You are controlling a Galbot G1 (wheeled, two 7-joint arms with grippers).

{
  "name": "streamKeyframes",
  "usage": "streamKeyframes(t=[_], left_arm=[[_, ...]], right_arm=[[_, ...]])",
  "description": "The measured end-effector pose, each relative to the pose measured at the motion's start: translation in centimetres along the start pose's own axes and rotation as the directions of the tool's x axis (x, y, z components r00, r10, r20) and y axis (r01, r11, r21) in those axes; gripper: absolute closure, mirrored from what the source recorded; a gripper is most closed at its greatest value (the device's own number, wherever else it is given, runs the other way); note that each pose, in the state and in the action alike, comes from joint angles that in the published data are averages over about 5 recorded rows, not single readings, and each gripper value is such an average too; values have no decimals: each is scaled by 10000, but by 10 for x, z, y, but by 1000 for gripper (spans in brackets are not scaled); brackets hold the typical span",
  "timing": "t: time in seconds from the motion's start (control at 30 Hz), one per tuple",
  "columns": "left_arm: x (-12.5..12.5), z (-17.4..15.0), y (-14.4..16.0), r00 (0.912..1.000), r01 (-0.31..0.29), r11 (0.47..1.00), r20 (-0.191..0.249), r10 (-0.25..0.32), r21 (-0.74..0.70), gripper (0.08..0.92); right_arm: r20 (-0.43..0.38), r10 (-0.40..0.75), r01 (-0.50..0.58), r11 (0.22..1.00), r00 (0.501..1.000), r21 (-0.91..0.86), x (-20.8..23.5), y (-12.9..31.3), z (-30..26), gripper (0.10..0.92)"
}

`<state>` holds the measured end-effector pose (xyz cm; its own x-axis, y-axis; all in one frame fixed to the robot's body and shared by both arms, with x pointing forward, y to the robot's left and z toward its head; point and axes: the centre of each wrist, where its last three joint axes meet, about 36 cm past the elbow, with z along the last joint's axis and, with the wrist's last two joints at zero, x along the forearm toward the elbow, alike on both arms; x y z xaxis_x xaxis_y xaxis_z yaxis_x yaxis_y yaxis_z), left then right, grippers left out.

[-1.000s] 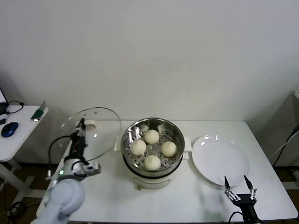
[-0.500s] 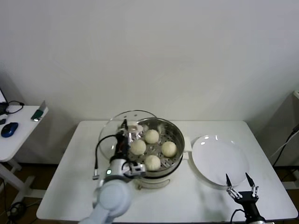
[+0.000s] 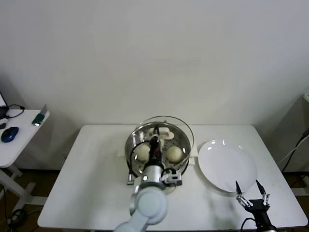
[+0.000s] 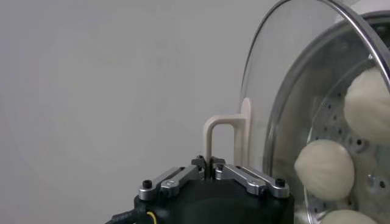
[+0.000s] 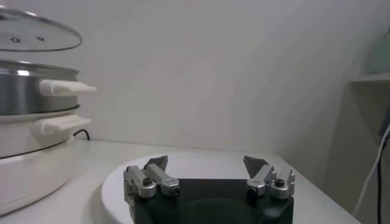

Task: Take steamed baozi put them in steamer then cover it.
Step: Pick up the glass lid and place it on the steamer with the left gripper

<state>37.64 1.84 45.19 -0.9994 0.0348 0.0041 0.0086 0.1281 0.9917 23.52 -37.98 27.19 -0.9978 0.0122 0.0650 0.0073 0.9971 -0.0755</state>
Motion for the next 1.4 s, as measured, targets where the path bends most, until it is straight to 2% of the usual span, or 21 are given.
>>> streamKeyframes(t=[0.57, 0.93, 1.4], left_arm=[[-3, -3, -29, 9995, -228, 9957, -216, 210, -894, 862], [-4, 6, -36, 9992, -223, 9927, -363, 181, -1187, 862], [0, 6, -37, 9993, -283, 9946, -279, 257, -1001, 854]], right_arm=[[49, 112, -112, 9999, 9999, -56, -2, -1, 2, 200], [70, 136, -136, 9999, 9999, -76, 1, -1, 3, 200], [42, 28, -28, 9999, 10000, -132, 2, 4, 4, 200]])
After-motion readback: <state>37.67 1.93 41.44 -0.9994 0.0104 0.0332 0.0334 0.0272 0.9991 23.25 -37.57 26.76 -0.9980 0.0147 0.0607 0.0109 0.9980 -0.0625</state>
